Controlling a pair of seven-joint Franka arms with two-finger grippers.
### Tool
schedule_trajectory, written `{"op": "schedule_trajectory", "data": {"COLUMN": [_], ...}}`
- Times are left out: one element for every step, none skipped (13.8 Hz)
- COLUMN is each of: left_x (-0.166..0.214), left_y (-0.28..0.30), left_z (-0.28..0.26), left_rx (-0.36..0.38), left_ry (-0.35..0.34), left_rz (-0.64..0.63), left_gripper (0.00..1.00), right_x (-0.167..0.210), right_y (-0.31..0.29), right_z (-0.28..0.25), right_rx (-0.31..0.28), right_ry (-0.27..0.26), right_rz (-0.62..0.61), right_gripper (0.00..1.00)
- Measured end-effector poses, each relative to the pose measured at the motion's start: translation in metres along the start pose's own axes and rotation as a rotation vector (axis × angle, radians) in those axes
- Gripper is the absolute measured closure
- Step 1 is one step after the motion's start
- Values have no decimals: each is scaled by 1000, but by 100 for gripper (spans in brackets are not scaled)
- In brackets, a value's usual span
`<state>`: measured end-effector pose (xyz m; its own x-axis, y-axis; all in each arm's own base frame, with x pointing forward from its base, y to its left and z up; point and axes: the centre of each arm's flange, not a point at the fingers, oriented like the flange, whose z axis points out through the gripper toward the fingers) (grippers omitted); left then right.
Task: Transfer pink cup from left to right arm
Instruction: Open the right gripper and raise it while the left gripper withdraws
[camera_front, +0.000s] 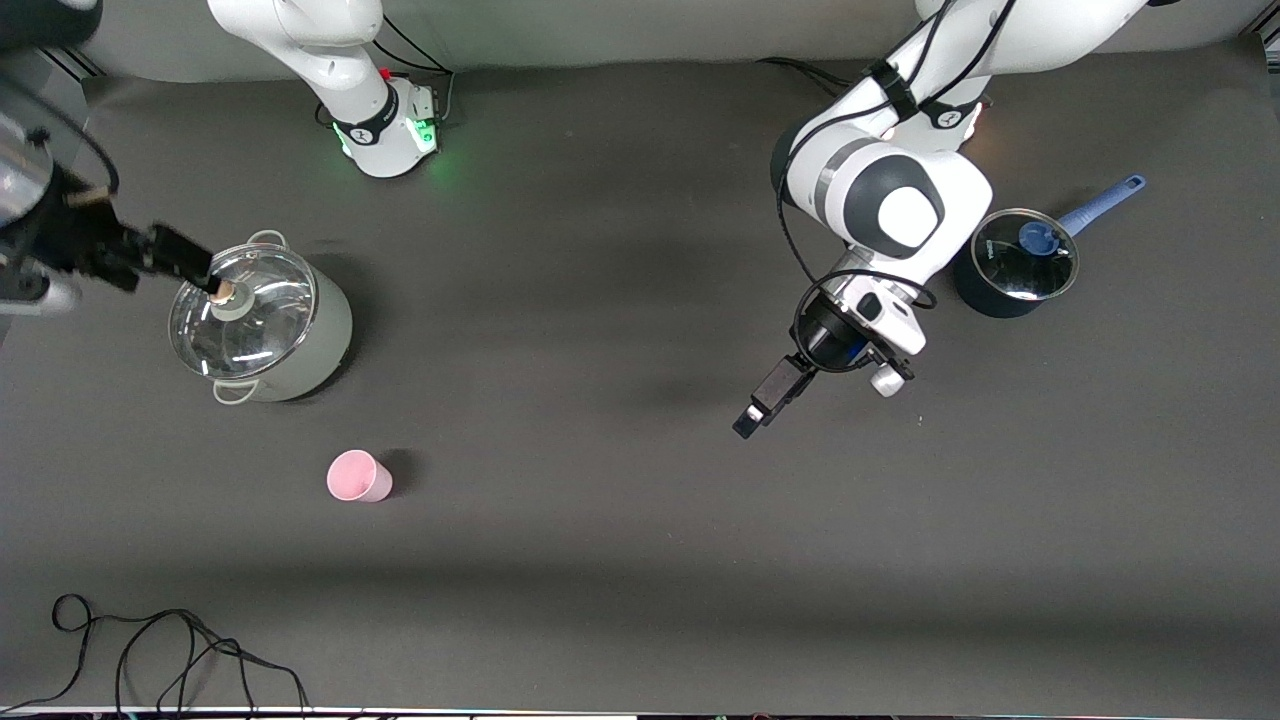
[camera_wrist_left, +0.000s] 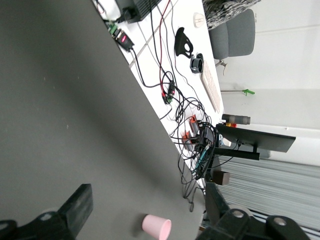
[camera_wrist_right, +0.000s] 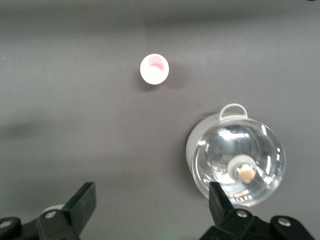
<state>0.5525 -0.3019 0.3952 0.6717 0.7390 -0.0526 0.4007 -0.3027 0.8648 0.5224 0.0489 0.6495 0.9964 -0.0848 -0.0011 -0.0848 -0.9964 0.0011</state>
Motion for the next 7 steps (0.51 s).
{"op": "schedule_trajectory", "data": {"left_x": [-2,-2,1,5,7,8,9], "left_y": [0,0,-1,-1,-1,-2,-4], "left_z": [0,1,0,-1,-2,-2,-2], "left_rx": [1,2,3,4,5,12,25], "left_ry": [-2,0,7,19,25,32,42], "left_rz": [-41,-67,-83,-94,-93,-79,-55], "left_gripper": [0,0,0,0,0,0,0], "right_x": [-10,-16,-19,-16,-10,-3,4], "right_y": [-6,-11,-13,-13,-11,-7,-3], "right_z": [-9,-13,-12,-5,6,19,31], "right_rx": [-6,-11,-13,-14,-12,-10,-9], "right_ry": [4,6,4,-1,-2,-7,-15], "right_rz": [-12,-20,-24,-23,-18,-12,-4], "right_gripper": [0,0,0,0,0,0,0]}}
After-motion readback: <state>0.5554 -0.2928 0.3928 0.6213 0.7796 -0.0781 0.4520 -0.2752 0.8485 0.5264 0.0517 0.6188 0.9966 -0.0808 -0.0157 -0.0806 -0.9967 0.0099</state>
